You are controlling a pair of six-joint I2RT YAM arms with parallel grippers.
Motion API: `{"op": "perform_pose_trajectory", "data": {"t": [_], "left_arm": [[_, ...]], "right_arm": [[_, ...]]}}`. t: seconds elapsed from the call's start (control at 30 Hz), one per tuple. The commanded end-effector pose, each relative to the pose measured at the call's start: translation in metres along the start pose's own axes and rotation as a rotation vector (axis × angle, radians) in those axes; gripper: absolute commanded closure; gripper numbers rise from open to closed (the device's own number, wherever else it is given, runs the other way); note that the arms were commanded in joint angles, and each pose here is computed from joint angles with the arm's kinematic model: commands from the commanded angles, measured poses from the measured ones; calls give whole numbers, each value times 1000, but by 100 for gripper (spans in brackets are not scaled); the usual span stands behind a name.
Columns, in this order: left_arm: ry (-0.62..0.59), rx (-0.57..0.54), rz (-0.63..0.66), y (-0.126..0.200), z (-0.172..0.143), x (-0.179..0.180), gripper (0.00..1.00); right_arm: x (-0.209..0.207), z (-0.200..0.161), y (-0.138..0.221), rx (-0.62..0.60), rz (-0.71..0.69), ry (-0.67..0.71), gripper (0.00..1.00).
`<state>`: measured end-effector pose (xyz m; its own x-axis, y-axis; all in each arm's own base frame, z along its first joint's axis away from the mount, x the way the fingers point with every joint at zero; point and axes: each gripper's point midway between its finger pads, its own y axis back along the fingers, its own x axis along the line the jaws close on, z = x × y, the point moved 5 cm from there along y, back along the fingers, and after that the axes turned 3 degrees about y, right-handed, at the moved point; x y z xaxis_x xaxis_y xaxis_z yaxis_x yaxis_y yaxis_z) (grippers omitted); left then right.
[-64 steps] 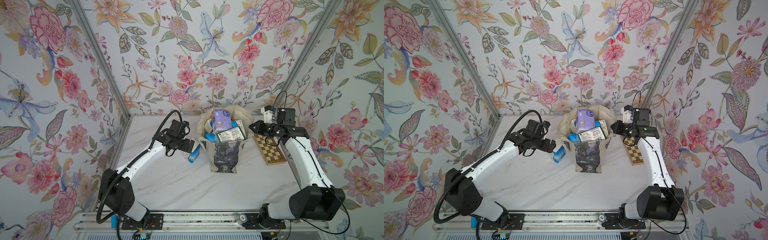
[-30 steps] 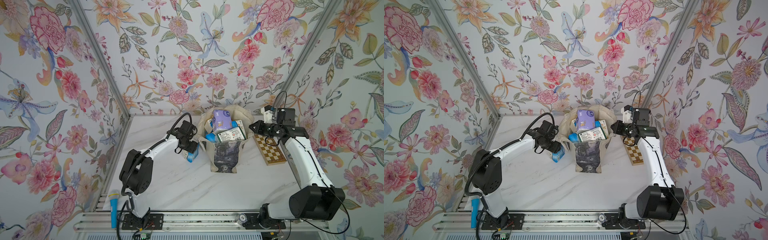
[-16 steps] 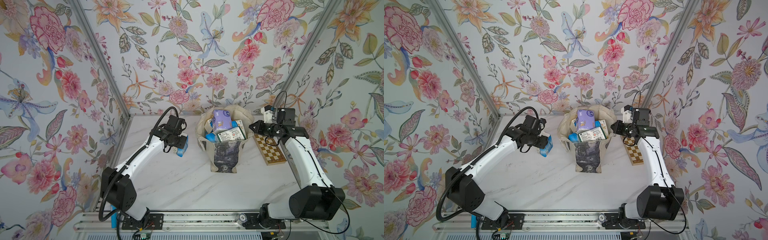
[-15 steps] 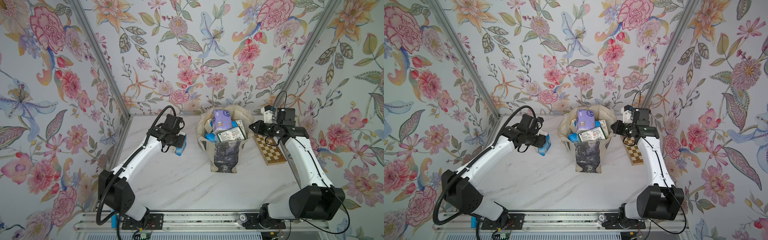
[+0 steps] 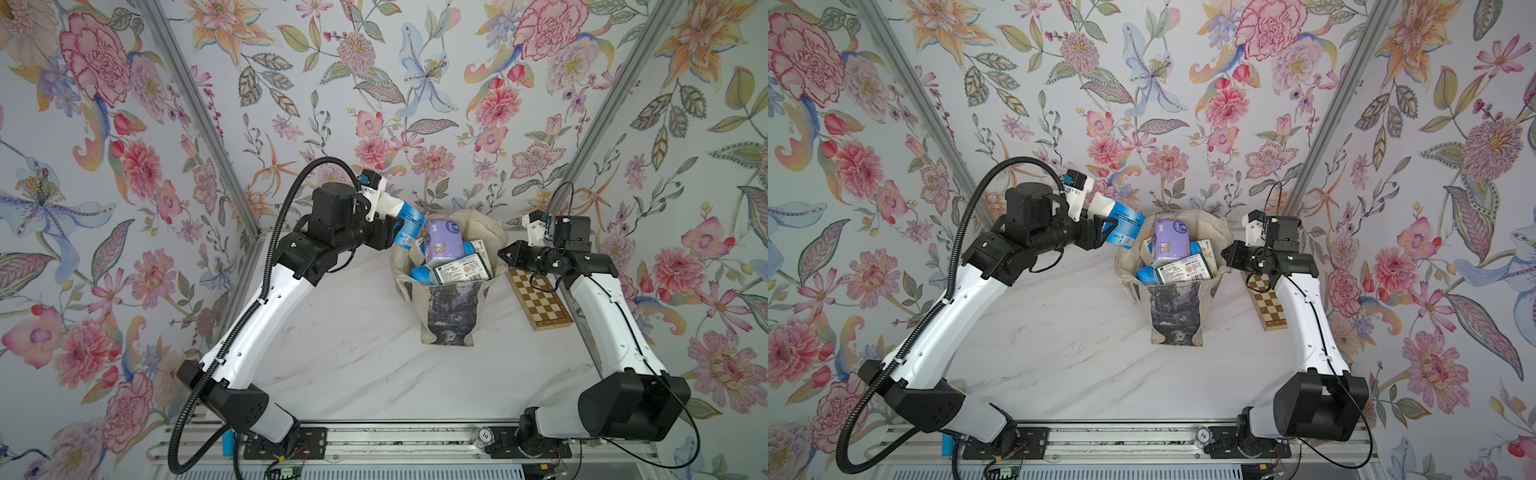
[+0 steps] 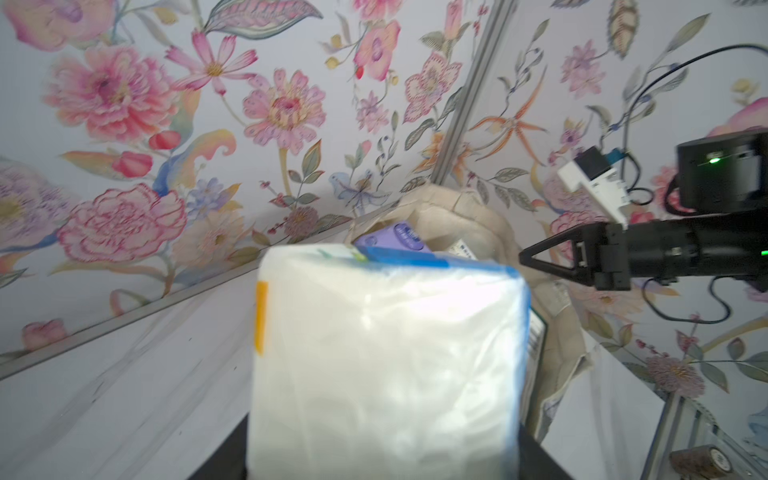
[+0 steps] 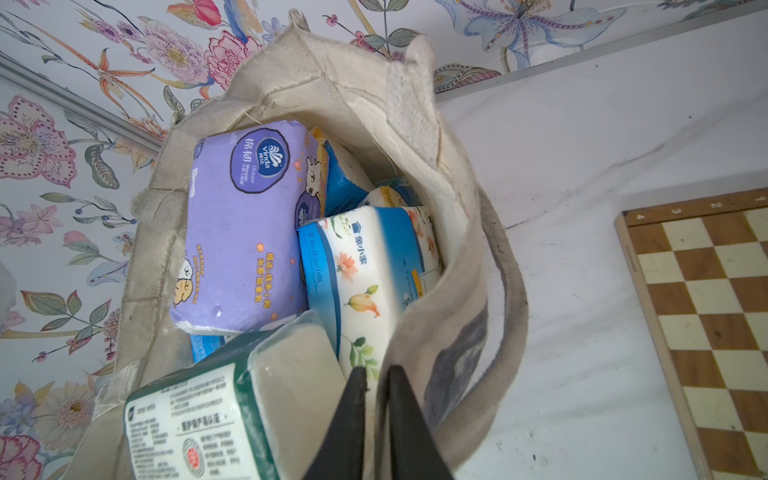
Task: Put tissues into the canvas bag
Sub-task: Place the pack of facial tissues in the canvas bag.
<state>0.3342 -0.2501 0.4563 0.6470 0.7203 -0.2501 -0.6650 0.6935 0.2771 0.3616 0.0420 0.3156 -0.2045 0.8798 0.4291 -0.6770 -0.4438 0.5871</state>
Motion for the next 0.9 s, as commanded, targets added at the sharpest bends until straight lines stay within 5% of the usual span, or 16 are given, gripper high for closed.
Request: {"op": "perform_pose_trajectory", "data": {"t": [0.0,0.3,0.87], "left_arm": [[-12,-83,-224,-34,20,-35,35],[-70,-2,-283,-132,5,-76,35],[60,-4,-236,-211,-47,-53,34]], "right_arm": [[10,5,6,-27,22,14,86],[12,5,3,-23,20,22,86],[2,4,-3,-10,4,18,86]]}}
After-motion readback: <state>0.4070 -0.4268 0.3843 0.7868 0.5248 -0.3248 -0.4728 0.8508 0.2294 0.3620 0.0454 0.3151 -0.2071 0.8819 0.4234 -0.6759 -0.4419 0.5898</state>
